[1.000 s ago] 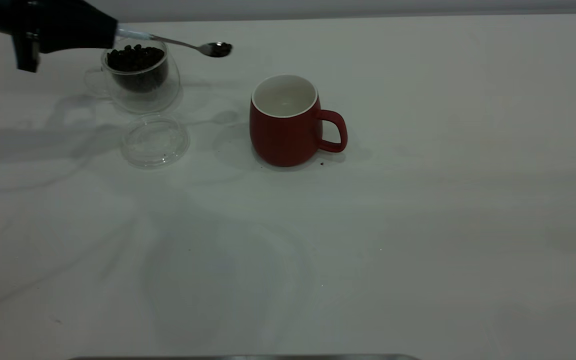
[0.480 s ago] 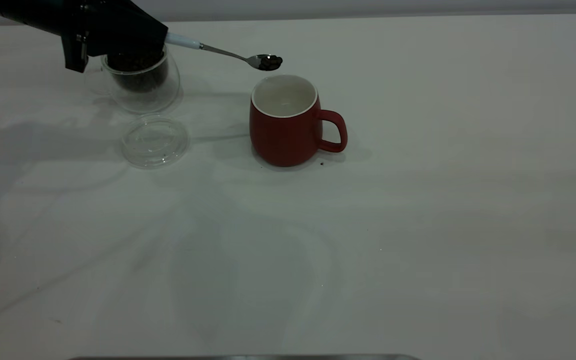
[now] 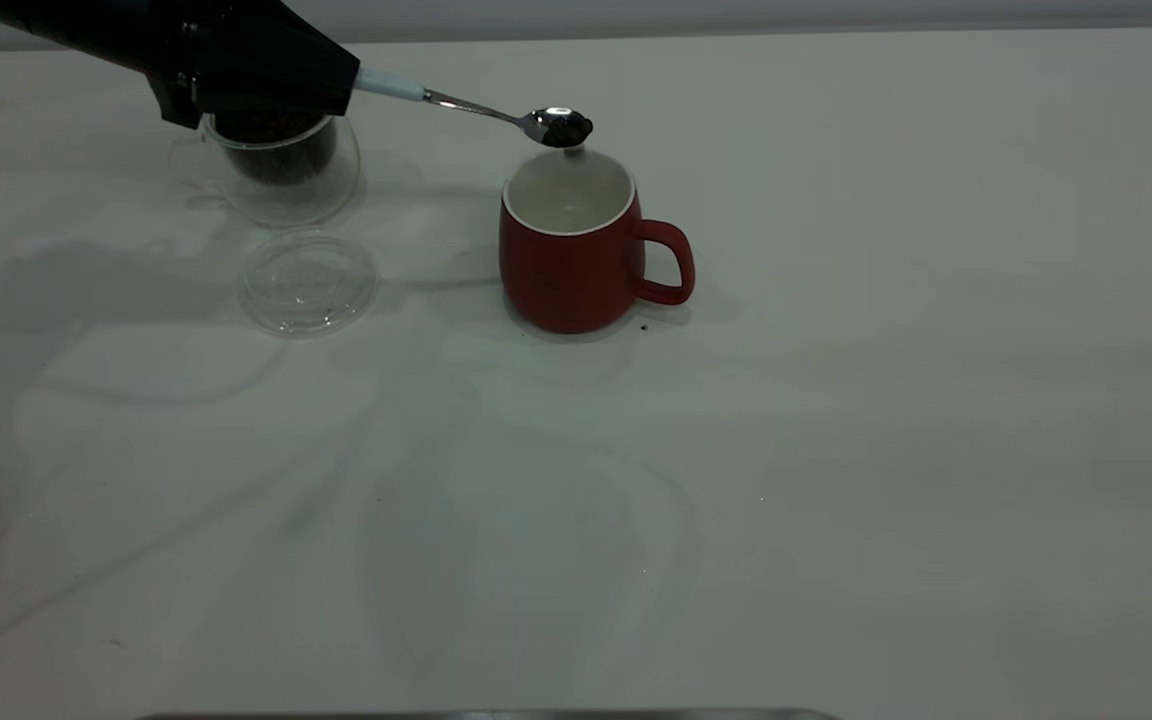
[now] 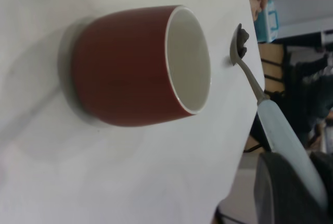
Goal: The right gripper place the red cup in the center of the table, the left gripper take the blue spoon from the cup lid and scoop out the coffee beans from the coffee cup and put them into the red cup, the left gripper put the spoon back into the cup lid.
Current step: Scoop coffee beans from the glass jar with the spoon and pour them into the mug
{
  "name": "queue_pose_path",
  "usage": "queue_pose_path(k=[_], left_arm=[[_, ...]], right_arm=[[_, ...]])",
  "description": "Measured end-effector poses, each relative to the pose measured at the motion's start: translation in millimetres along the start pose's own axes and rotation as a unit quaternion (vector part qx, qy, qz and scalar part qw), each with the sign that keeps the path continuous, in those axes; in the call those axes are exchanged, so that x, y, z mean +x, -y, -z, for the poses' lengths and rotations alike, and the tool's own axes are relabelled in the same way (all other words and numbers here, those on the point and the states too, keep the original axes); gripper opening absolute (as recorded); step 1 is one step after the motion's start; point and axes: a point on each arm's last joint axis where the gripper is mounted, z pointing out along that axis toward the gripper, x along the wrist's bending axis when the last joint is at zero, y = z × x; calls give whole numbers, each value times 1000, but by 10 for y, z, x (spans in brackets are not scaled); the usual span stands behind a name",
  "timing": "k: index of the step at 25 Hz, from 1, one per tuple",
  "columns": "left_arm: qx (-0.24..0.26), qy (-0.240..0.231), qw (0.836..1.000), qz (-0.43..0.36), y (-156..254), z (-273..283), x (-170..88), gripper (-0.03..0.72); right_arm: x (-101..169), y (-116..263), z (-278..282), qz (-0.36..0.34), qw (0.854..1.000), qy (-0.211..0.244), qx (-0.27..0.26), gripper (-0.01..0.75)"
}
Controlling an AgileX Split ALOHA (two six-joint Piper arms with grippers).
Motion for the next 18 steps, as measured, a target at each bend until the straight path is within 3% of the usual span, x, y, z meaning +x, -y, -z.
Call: queue_pose_path(k=[6, 12, 15, 18], left_arm=[[10, -3, 994, -107, 15, -7, 3, 126], [6, -19, 976, -218, 2, -7, 33, 126], [4, -26, 973, -229, -5, -6, 45, 126], [5, -17, 980, -197, 1, -7, 28, 126]], right_arm=[[0, 0, 0, 0, 1000, 0, 0, 573], [0, 0, 0, -1, 1000, 0, 0, 573], [0, 0, 0, -1, 1000, 0, 0, 573], [0, 0, 0, -1, 1000, 0, 0, 573]])
